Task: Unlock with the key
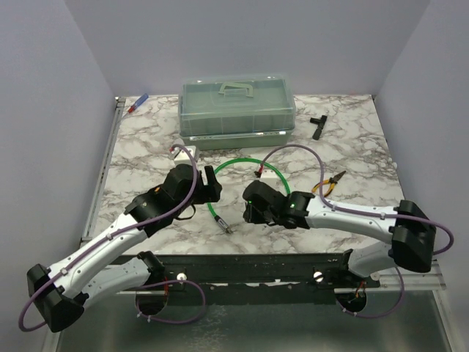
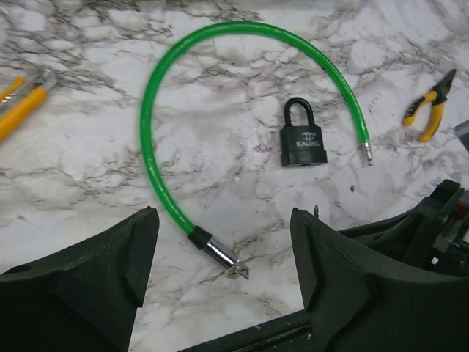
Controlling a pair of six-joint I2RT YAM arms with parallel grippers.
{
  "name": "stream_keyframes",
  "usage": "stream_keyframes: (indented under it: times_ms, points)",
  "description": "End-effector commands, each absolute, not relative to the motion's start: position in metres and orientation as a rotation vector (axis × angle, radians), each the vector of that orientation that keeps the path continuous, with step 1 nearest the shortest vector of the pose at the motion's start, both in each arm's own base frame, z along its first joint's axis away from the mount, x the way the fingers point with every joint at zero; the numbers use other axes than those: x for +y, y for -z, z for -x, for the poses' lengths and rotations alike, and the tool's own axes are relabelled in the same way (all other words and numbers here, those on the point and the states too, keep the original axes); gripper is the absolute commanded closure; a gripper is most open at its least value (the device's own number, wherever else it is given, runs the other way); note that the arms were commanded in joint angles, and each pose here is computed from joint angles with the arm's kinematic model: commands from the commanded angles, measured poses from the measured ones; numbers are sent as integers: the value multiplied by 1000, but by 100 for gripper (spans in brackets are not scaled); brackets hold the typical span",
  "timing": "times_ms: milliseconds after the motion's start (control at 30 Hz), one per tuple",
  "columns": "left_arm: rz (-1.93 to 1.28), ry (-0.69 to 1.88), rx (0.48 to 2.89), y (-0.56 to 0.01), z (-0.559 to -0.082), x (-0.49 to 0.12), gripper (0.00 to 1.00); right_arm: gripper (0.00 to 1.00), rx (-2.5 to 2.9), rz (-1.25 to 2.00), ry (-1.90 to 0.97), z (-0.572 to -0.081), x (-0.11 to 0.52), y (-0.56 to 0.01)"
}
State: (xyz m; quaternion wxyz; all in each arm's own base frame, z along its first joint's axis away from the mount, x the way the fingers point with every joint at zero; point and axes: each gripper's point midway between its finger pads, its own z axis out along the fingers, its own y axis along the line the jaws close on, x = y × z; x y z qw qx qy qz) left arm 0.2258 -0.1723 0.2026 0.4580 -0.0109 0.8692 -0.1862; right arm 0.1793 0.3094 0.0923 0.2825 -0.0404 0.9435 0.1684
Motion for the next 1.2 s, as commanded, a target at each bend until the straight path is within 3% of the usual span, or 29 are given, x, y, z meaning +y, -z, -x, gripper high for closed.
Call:
stream_keyframes:
  times_ms: [0, 533, 1167]
  points:
    - [3, 743, 2201, -202, -216, -222, 25, 80, 2365, 140, -522, -189, 302, -118]
    - [-148, 1142, 2224, -205, -203, -293, 38, 80, 2179, 203, -675, -185, 289, -161]
    - [-180, 1211, 2241, -187, -205, -310, 66, 80, 2153, 231, -729, -182, 294, -170]
